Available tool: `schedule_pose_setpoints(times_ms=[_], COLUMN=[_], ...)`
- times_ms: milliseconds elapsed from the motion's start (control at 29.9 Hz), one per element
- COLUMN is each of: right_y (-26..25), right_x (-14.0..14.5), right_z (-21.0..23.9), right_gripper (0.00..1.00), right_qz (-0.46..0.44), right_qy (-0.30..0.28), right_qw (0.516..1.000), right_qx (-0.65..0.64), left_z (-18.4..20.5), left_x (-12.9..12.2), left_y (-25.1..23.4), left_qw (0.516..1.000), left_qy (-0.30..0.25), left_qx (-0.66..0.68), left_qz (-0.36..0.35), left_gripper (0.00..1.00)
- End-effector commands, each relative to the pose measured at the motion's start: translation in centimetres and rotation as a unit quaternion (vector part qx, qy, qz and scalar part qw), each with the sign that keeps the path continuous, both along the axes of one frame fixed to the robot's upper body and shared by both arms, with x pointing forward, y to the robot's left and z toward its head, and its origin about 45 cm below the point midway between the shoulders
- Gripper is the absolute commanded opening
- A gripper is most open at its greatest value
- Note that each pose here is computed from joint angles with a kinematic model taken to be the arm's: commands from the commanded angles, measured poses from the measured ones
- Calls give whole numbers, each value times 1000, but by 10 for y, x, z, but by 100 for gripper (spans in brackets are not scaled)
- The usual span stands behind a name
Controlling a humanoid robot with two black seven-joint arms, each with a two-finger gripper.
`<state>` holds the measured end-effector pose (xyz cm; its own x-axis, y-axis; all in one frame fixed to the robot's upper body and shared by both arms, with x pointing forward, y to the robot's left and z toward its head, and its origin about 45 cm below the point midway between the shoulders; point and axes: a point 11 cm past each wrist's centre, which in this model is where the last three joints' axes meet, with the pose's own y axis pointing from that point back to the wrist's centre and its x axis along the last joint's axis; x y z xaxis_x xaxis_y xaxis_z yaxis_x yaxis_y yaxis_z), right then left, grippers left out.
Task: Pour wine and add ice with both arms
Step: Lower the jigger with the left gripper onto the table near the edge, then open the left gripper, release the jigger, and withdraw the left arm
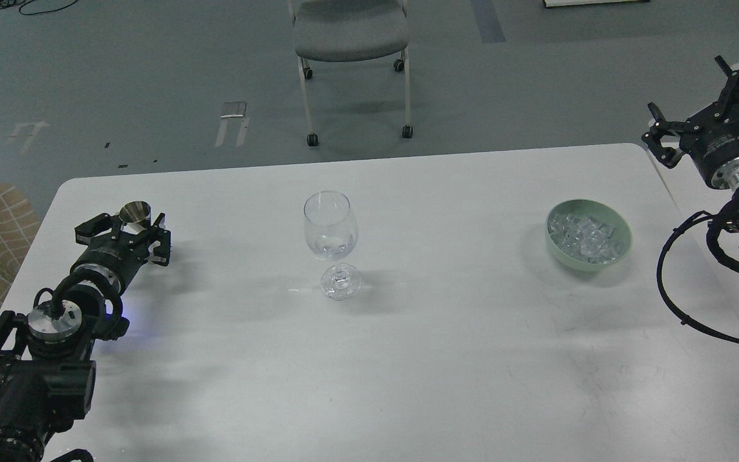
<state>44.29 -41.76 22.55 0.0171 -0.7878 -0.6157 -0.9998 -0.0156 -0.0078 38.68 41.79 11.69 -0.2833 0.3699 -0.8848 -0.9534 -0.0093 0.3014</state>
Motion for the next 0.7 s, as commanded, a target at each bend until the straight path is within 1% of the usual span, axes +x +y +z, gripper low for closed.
schedule_pose_setpoints(times_ms=[0,33,201,268,301,468,669], right_y=[-1,-1,-1,-2,-1,-1,-2], right_x=[0,-1,-1,-1,-1,0,-1], right_z=[0,0,0,-1,0,0,-2], right_gripper=[100,100,100,100,100,100,100], right_qz=[0,0,0,-1,-1,0,-1], right_qy=[0,0,1,2,1,0,3], right_qw=[1000,1000,1000,1000,1000,1000,1000], right_qx=[-2,-2,-2,-2,-2,-1,-1], left_z=[2,5,11,12,13,15,46], left_x=[1,2,5,5,5,6,14], left_y=[0,1,4,3,4,3,2], left_qw=[1000,1000,1000,1000,1000,1000,999], left_qy=[-3,-7,-12,-13,-13,-17,-37], left_qx=[1,2,8,8,8,9,23], left_qz=[0,-1,-2,-4,-4,-5,-14], left_gripper=[61,68,79,80,83,86,91])
